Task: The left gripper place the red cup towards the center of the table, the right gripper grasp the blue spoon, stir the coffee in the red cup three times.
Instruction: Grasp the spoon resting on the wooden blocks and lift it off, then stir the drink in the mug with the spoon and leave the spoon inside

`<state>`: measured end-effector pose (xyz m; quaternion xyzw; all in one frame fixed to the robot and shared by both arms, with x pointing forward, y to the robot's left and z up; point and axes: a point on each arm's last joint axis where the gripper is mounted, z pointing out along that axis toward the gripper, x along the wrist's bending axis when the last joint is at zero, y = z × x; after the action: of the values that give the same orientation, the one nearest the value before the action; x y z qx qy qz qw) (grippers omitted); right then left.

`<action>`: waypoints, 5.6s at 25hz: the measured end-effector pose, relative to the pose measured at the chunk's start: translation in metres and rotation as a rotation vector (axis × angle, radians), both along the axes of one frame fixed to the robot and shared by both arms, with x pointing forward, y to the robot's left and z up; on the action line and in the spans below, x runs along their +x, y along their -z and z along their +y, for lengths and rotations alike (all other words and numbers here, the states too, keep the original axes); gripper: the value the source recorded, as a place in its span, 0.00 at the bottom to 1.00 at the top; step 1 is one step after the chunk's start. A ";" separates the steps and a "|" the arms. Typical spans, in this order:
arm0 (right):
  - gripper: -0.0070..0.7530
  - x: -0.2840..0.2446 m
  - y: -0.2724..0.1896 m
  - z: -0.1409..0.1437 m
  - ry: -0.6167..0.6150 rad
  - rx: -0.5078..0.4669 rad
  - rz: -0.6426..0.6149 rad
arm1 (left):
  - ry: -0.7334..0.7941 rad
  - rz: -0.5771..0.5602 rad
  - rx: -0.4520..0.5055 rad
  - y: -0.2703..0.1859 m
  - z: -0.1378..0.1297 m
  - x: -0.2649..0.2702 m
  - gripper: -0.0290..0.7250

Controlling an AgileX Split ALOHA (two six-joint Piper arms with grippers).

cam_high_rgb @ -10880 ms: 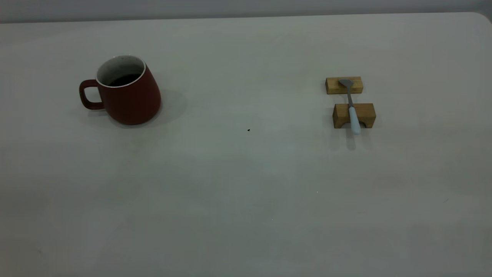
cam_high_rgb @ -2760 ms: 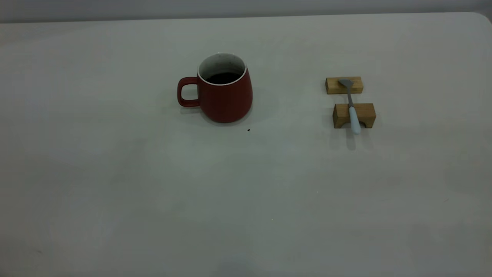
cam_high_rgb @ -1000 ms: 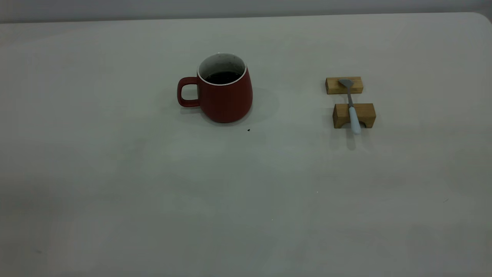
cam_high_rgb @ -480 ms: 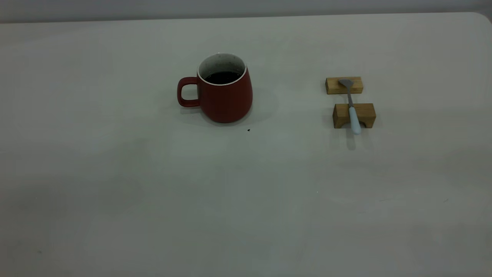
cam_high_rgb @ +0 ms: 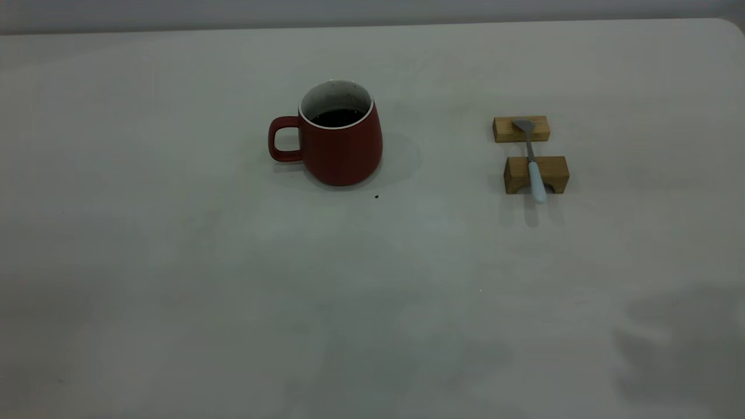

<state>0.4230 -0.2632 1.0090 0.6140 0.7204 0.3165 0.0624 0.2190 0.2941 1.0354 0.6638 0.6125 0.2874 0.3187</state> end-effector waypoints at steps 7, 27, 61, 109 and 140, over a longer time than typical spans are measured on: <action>0.78 0.075 0.047 0.010 -0.027 0.063 0.171 | 0.000 0.000 0.000 0.000 0.000 0.000 0.78; 0.78 0.195 0.176 0.080 -0.013 -0.206 0.480 | 0.000 -0.001 0.000 0.000 0.000 0.000 0.78; 0.57 0.203 0.234 0.092 0.077 -0.198 0.513 | -0.001 -0.001 -0.001 0.000 0.000 0.000 0.78; 0.18 0.205 0.088 0.201 0.250 1.141 1.049 | -0.001 -0.001 -0.001 0.000 0.000 0.000 0.78; 0.18 0.259 0.182 0.205 0.787 1.198 1.601 | -0.001 -0.001 -0.001 0.000 0.000 0.000 0.78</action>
<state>0.6820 -0.0583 0.8272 0.7623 0.0313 0.0817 -0.6413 0.2191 0.2941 1.0354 0.6633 0.6127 0.2875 0.3192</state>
